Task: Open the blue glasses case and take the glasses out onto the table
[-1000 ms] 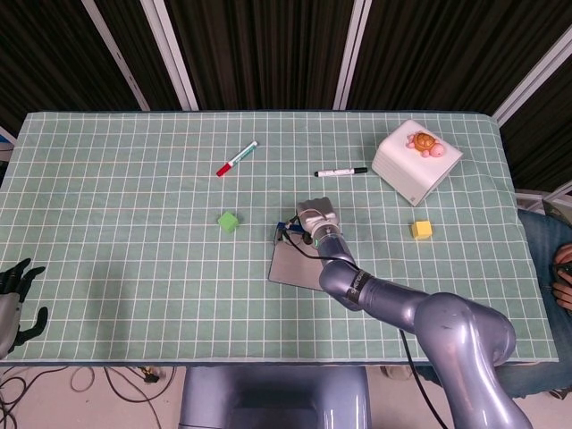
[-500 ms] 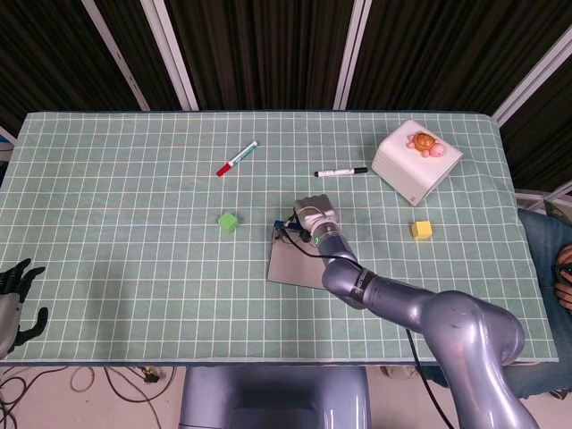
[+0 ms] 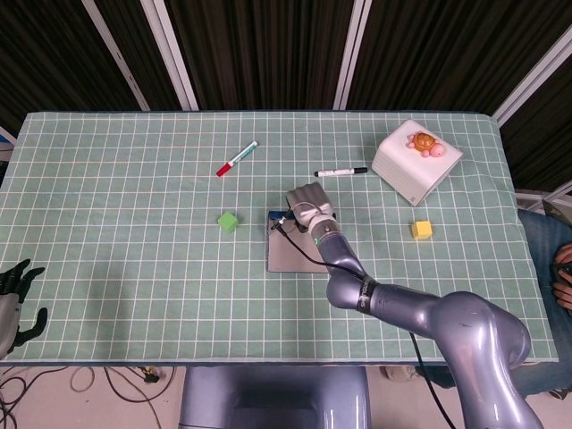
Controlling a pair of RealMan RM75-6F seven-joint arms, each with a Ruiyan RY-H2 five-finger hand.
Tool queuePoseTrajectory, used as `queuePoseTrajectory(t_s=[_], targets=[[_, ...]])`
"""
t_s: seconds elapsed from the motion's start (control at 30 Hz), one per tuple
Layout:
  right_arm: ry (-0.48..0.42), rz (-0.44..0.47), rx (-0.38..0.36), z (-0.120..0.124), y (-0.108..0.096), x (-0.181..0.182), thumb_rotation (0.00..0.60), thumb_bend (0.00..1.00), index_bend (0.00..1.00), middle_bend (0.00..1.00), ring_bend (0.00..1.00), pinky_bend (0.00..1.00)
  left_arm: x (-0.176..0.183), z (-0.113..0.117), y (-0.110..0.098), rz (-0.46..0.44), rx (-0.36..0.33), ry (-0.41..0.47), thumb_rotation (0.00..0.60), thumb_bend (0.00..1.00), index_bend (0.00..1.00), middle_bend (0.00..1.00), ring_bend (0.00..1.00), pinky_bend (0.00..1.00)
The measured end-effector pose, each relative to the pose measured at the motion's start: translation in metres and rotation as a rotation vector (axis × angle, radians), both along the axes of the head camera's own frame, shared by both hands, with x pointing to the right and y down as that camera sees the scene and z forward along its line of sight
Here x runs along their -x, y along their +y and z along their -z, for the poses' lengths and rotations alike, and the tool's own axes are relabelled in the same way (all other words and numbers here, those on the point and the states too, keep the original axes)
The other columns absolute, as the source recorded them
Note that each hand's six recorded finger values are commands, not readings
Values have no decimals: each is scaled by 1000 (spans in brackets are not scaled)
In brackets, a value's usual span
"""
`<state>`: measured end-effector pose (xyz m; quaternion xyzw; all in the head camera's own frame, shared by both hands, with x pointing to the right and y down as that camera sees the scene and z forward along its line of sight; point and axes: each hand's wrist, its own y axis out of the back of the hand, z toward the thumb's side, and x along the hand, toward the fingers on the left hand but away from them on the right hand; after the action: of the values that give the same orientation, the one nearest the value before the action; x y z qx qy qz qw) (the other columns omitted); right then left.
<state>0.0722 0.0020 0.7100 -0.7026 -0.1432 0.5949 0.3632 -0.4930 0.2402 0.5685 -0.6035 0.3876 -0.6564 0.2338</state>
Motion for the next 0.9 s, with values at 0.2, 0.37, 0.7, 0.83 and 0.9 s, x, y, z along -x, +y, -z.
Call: queuePoseTrajectory(t_s=[0.2,0.37,0.7,0.83,0.9], targets=[[-11,22,-59,5,-1,-2,600,506,498,488,378,327,0,0,0,3,4,-1,600,471,125,0,0,42],[-10,35,-86,7,-1,-3,600,505,503,488,378,327,0,0,0,4,6,-2,600,470,125,0,0,42],[-4,64,-160,9,-2,-6,600,499,503,485,378,327,1,0,0,5,8,-2,600,470,124,0,0,42],[11,80,-187,10,-2,-6,600,497,504,485,378,327,1,0,0,6,8,-2,600,470,124,0,0,43],[17,87,-192,10,-1,-6,600,496,504,484,378,327,1,0,0,7,7,-2,600,470,124,0,0,43]])
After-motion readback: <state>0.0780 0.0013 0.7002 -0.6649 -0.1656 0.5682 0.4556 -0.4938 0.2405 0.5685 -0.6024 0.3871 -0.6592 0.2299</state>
